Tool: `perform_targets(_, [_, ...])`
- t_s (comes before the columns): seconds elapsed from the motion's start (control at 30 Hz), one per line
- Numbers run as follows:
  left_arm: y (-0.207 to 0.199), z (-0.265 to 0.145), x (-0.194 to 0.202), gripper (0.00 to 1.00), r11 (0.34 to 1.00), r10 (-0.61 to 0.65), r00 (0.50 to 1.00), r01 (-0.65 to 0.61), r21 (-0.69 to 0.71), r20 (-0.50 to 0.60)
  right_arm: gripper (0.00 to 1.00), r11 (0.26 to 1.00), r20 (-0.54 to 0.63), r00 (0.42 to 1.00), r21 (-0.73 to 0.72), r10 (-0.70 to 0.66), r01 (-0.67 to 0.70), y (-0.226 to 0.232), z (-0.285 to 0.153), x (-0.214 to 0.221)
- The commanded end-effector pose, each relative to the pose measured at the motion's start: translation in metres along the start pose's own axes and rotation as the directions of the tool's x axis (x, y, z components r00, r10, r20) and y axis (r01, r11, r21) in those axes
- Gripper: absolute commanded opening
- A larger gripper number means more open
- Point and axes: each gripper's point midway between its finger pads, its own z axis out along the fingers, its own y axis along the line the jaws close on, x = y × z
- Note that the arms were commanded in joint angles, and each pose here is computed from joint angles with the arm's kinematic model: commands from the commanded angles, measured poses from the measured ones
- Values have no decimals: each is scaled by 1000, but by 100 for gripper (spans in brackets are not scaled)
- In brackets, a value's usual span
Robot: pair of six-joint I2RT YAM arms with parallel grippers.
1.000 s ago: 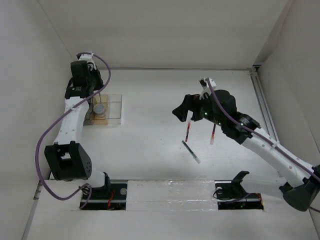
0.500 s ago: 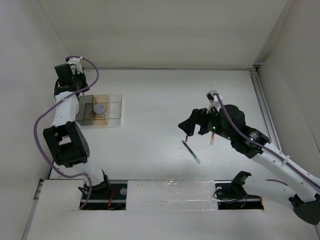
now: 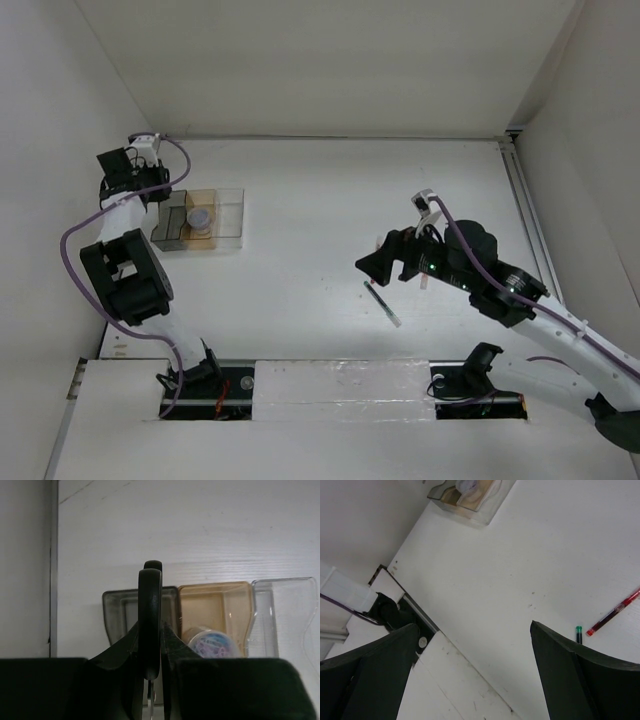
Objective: Sort the stationery into containers
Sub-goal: Place the scissors in the storage box.
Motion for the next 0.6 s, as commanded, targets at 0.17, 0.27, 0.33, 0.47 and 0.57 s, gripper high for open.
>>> perform_targets(0.17, [10,-19,-16,0,998,-39,994,44,-50,99,99,999,10,1000,-39,-11,11,9,4,-1])
perform_targets(0.27, [26,-20,-16,0,986,-123,985,135,-98,119,99,999,24,1000,-36,-11,12,9,1,-4])
perform_targets(0.33, [41,-25,-17,0,974,-182,971,200,-111,154,99,999,20,1000,-44,-13,14,11,1,-3])
perform_targets(0.47, [54,-38,-24,0,948,-272,939,299,-109,209,99,999,13,1000,-38,-15,16,11,1,0])
perform_targets(0.57, [55,-40,-25,0,938,-298,931,327,-118,210,99,999,13,1000,-38,-15,16,11,1,0])
